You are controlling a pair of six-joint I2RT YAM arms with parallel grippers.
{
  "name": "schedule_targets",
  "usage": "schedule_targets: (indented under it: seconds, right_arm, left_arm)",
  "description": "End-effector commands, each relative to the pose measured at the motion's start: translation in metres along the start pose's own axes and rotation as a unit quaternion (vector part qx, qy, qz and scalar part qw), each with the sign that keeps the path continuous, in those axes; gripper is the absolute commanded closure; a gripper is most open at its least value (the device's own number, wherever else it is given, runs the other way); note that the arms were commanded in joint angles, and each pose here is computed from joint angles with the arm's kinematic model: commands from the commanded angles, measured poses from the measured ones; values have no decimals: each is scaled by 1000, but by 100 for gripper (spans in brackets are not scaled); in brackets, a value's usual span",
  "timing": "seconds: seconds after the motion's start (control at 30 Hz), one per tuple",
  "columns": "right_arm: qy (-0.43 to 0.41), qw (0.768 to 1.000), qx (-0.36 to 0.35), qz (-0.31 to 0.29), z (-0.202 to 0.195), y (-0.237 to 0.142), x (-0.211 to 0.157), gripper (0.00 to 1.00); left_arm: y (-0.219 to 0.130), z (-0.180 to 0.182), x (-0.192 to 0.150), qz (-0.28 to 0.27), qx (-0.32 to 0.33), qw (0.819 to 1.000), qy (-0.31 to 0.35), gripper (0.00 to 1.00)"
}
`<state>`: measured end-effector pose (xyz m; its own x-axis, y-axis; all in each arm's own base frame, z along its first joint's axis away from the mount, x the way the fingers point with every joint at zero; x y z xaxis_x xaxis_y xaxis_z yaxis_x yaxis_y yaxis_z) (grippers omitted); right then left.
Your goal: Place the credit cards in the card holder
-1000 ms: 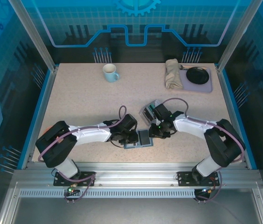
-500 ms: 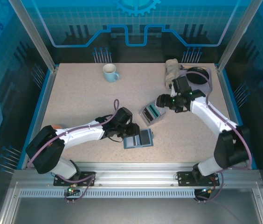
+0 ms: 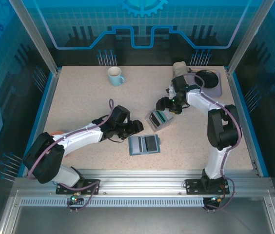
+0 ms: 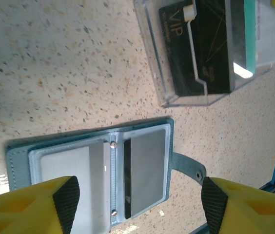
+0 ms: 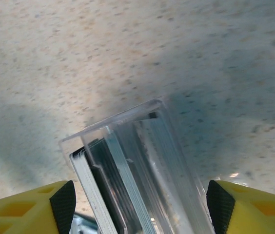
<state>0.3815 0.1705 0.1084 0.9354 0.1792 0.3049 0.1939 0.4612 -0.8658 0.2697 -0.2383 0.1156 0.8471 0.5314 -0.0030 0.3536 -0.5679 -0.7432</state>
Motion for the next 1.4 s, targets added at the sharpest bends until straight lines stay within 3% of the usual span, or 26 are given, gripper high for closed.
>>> schedule_targets:
  seconds: [0.0, 0.17, 0.33, 0.43, 0.63, 0.77, 1.13, 1.37]
  right_arm:
    - [-22, 998, 67, 1, 38, -11, -12, 27]
    - [-26, 998, 57, 1, 43, -16, -26, 28]
    - [-43, 997, -64, -3, 23, -38, -29, 30]
    - [-76, 990, -117, -18, 29, -55, -27, 35]
    - [-124, 982, -137, -33, 55, -62, -28, 46]
    - [-151, 978, -140, -29, 71, -54, -31, 51]
    - [-188, 964, -189, 19, 75, -21, -39, 62]
    - [-197, 958, -205, 38, 73, 0, -37, 64]
  left_arm:
    - [2, 1, 6, 11, -7, 1000, -24, 30]
    - [14, -3, 21, 16, -1, 999, -43, 31]
    - [30, -9, 34, 17, 11, 998, -53, 35]
    - [40, -18, 40, 24, 5, 998, -53, 36]
    - [55, -19, 47, 28, 19, 998, -58, 43]
    - [63, -17, 49, 31, 24, 997, -61, 45]
    - [79, 6, 50, 34, 56, 995, -80, 63]
    - [83, 18, 46, 39, 70, 993, -85, 69]
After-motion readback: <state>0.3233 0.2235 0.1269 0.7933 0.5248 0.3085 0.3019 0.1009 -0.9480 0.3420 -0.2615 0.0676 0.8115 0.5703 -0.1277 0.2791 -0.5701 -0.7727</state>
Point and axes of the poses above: each hand's point on the last joint's axis, 136 mm out from that joint toward the fingers, its own y axis out along the fingers, its own z axis along the line the jaws close on, x = y × z, the point moved 3 cm from there along -y, back along the fingers, and after that the axes turned 15 degrees about -y, right-handed, at the moved point
